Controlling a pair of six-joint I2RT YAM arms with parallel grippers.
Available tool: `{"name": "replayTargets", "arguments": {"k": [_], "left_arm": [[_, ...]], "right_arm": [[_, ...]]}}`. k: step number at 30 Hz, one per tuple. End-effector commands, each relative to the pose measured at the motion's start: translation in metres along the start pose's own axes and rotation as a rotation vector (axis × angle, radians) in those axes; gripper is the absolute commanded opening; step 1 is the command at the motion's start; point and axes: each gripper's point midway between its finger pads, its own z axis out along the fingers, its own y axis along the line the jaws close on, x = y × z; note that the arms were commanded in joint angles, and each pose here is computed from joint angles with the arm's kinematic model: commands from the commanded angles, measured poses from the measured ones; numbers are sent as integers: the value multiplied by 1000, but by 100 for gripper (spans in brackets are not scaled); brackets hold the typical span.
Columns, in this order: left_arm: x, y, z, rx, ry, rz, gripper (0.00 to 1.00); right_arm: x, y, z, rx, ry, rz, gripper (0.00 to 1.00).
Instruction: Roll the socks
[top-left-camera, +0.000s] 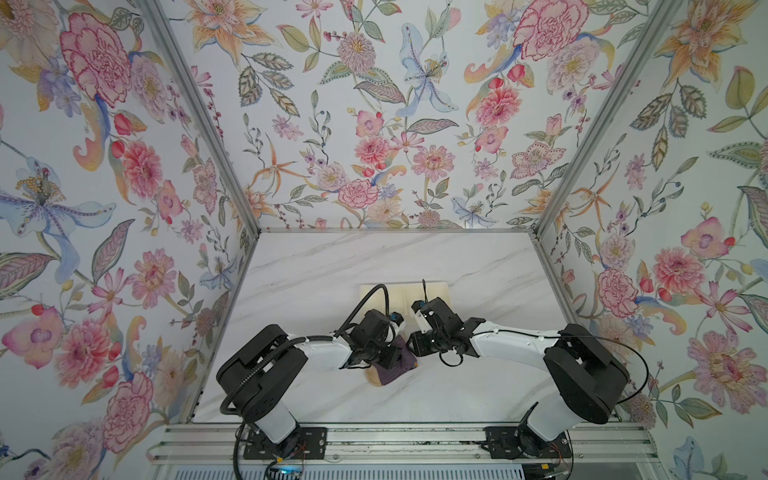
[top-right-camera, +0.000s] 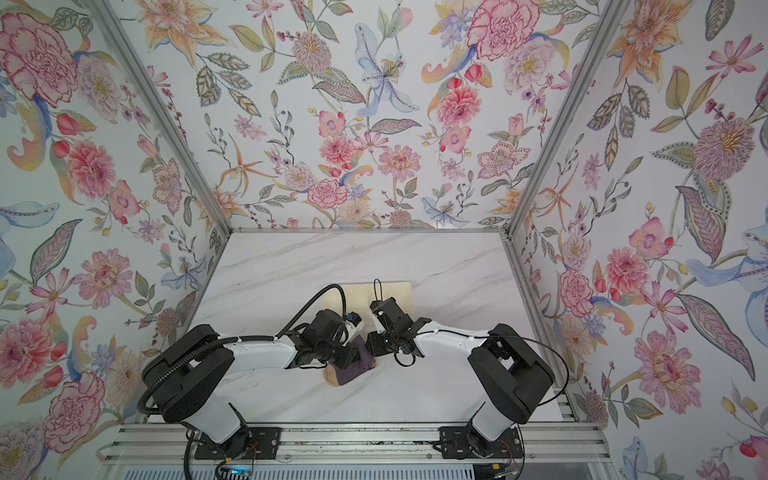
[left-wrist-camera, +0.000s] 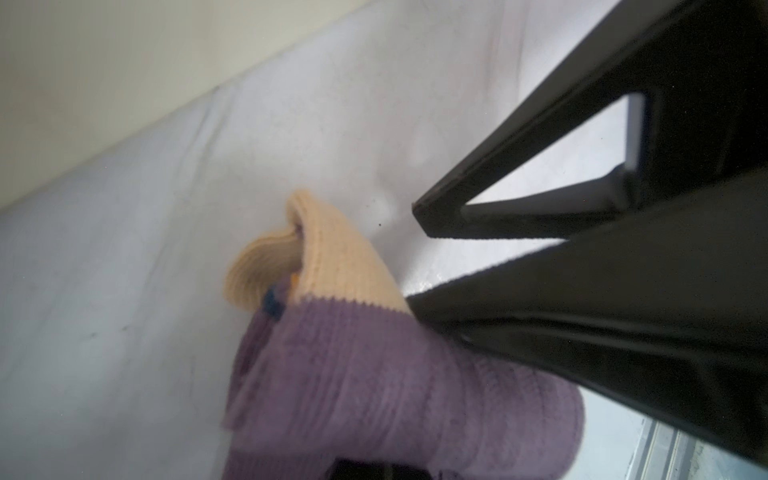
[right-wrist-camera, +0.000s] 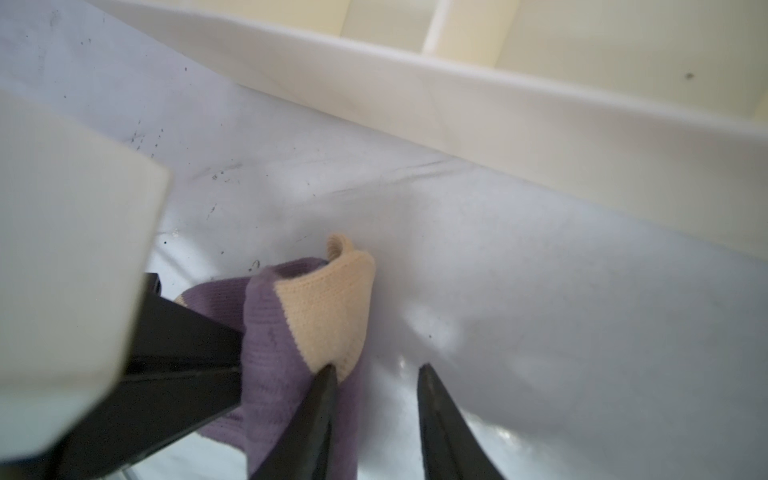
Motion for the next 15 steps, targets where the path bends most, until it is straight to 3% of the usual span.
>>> {"name": "replayTargets", "arguments": {"k": [1,15], "left_arm": [[27,22,0,-70,86,-25,0],[40,39,-6,-88,105,-25,0]], "right_arm": [[13,33,-4,-168,44,-12,36],[20,45,-1,-316,60,51,38]]}}
